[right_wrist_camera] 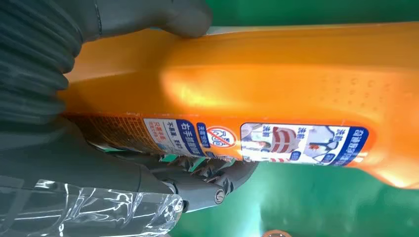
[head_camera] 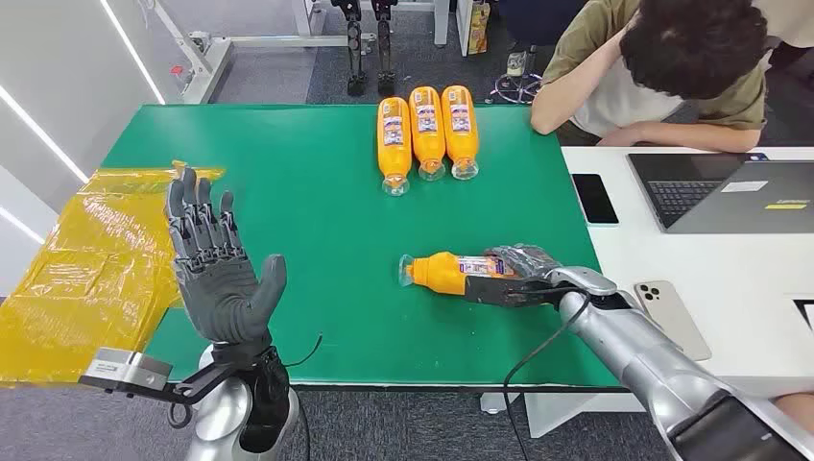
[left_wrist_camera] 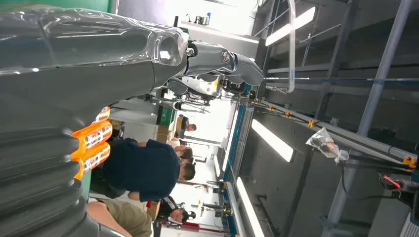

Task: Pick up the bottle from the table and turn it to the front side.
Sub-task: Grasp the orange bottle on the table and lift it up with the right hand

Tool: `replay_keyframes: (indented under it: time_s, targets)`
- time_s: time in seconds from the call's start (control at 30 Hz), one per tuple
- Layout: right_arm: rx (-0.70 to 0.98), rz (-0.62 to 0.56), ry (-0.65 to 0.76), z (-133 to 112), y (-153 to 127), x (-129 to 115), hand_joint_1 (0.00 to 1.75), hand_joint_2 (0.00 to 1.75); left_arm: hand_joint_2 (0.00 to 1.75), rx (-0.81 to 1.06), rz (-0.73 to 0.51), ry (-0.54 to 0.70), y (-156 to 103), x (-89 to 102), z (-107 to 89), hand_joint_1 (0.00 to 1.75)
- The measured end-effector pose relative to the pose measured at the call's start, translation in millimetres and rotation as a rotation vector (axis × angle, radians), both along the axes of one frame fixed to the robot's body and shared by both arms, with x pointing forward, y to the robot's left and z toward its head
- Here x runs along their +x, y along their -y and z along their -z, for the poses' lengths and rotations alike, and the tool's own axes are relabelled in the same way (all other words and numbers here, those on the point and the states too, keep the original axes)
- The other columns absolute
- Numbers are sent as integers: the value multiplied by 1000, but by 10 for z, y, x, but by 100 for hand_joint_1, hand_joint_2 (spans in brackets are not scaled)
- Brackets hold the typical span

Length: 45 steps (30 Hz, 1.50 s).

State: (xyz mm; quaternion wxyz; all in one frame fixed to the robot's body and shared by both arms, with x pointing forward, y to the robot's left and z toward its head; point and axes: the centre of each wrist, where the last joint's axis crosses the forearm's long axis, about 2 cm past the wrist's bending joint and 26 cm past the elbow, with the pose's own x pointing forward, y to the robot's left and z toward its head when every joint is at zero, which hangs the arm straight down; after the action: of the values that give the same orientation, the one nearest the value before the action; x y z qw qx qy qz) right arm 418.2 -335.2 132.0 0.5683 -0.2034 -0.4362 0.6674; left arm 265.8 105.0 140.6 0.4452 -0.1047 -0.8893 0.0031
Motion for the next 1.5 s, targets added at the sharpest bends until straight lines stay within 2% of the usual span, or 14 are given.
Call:
replay_keyframes:
  time_s: [0.2, 0.5, 0.73, 0.93, 1.0, 1.07, 1.17, 1.27, 1.5]
  targets:
    - [-1, 2, -16, -21, -9, 31, 164, 175, 175, -2, -8, 3, -1, 0, 0, 0]
    - [7, 23, -14, 19, 30, 11, 175, 175, 175, -9, -8, 1, -1, 1, -1, 0]
    - [55, 85, 188, 206, -40, -164, 175, 175, 175, -11, -9, 1, -1, 0, 0, 0]
    - [109, 103, 245, 265, -103, -243, 175, 175, 175, -11, -12, 2, -2, 0, 1, 0]
    - [157, 108, 318, 288, -143, -285, 175, 175, 175, -11, -20, 3, -4, 0, 2, 0]
    - [247, 118, 459, 295, -233, -344, 175, 175, 175, -10, -34, 4, -6, 0, 2, 0]
    - [430, 141, 683, 235, -412, -419, 175, 175, 175, -10, -58, 4, -11, 1, 3, 0]
    - [613, 150, 846, 159, -617, -505, 175, 175, 175, -22, -63, -9, -10, 0, 11, 0]
    - [851, 2, 1030, 76, -1145, -908, 175, 175, 175, -61, 91, -110, 60, -11, 70, 0]
